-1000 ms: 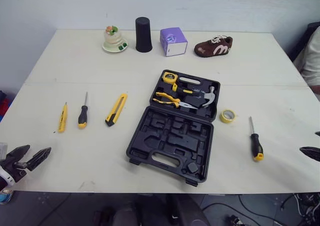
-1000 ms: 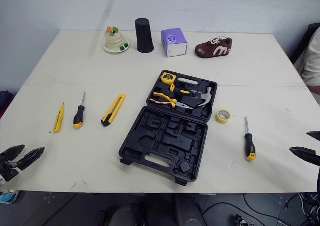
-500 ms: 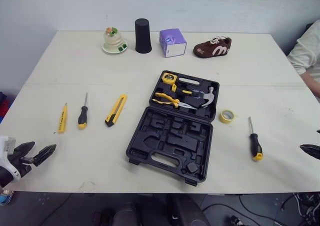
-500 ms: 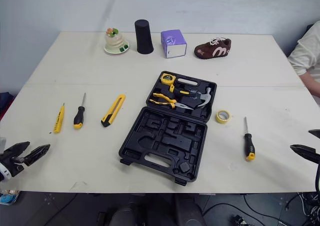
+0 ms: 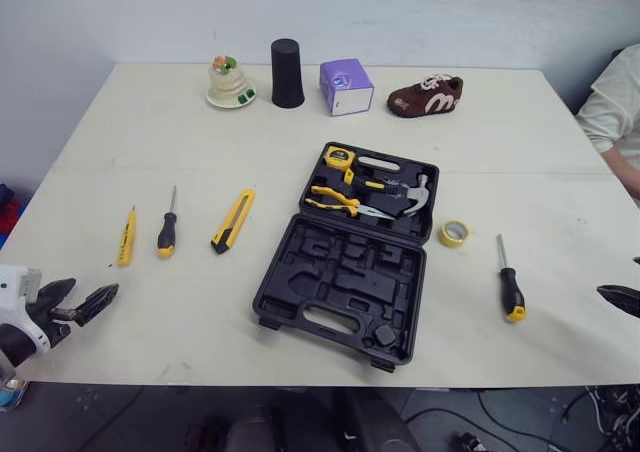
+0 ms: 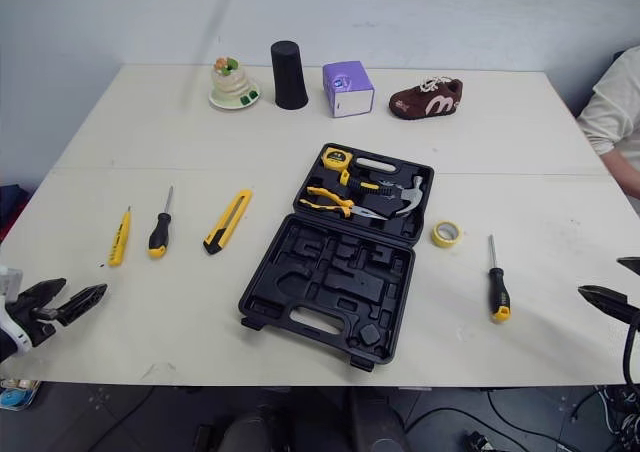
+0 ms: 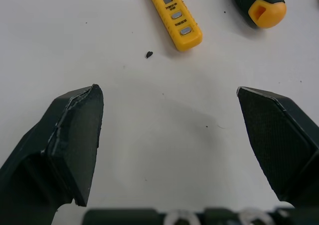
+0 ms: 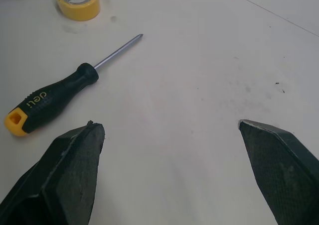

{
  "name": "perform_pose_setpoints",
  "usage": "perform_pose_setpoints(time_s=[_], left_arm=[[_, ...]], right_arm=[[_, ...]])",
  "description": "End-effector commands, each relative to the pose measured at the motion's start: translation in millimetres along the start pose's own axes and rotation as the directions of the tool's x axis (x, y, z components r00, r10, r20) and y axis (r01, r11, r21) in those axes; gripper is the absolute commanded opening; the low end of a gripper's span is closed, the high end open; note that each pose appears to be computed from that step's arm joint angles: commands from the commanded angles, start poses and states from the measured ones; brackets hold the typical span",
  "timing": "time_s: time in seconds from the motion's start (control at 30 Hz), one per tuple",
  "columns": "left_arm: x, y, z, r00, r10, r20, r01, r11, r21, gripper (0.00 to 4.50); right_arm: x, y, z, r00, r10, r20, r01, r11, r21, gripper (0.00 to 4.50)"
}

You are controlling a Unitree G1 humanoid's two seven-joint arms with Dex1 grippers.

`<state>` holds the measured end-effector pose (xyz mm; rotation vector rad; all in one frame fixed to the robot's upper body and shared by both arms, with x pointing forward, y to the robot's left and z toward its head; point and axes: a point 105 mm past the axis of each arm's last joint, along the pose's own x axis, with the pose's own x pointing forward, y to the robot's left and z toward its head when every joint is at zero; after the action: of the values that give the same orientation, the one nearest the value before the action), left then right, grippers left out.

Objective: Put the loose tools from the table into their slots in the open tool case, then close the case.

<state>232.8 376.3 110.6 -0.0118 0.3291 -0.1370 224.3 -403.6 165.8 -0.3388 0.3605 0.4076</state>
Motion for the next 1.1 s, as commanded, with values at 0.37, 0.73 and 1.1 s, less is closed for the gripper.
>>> perform_pose_setpoints(time_s=[0.37,0.73,1.1], left_arm=[[15,-39,48,0.981,-0.185,0.05,0.178,0.976,0.124,4.48],[84,-146,93,0.86,-0.51,0.019,0.462,0.794,0.395,3.62],[159,-206,94,0.786,-0.613,-0.086,0.591,0.701,0.4,0.0]], right_arm=[[6,10,26,0.991,-0.062,0.12,0.07,0.995,-0.066,4.5],[70,88,72,0.989,0.032,0.147,-0.018,0.995,-0.095,4.24],[122,118,75,0.995,0.039,0.087,-0.034,0.998,-0.056,0.03]])
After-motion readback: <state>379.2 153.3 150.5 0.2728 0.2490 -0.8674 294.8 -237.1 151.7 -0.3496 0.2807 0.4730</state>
